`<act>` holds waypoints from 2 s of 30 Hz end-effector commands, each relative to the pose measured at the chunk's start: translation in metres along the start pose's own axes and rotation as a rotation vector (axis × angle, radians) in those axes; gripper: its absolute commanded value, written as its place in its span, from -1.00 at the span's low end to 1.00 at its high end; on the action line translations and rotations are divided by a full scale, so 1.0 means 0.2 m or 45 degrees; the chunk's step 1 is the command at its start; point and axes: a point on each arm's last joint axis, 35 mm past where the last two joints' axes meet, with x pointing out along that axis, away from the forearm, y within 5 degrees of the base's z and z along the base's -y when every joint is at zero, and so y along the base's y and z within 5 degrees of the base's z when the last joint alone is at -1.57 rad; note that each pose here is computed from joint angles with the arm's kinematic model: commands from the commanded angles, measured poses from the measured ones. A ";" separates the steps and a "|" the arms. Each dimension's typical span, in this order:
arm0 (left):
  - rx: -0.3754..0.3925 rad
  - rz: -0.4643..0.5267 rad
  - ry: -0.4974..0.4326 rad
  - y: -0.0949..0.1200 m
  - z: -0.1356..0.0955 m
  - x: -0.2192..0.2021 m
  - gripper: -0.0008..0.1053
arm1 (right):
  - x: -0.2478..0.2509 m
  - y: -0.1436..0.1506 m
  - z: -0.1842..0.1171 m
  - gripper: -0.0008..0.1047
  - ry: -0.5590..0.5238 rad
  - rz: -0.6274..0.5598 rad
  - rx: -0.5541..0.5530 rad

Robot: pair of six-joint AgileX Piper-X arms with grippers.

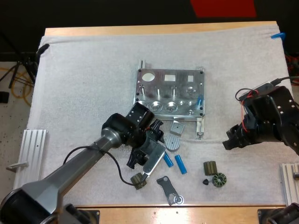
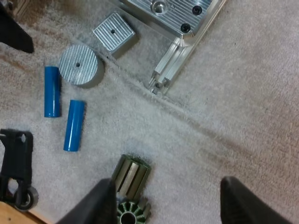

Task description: Load cells from right to left

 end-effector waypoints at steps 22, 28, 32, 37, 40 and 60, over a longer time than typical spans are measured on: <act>0.078 -0.193 -0.145 -0.09 -0.07 0.22 0.30 | -0.01 -0.01 0.01 -0.05 -0.055 -0.015 0.004; 0.115 -0.106 -0.161 -0.08 -0.07 0.25 0.30 | -0.01 -0.01 0.02 -0.05 -0.060 -0.017 0.004; 0.148 -0.029 -0.176 -0.04 -0.07 0.25 0.30 | -0.01 -0.01 0.02 -0.05 -0.060 -0.017 0.010; 0.161 0.000 -0.182 -0.03 -0.06 0.25 0.30 | -0.01 -0.01 0.02 -0.05 -0.060 -0.017 0.010; 0.158 -0.005 -0.181 -0.03 -0.07 0.26 0.30 | -0.01 -0.01 0.02 -0.05 -0.063 -0.018 0.009; 0.263 -0.071 -0.197 -0.06 0.04 0.38 -0.23 | -0.01 -0.01 0.02 -0.05 -0.065 -0.018 0.011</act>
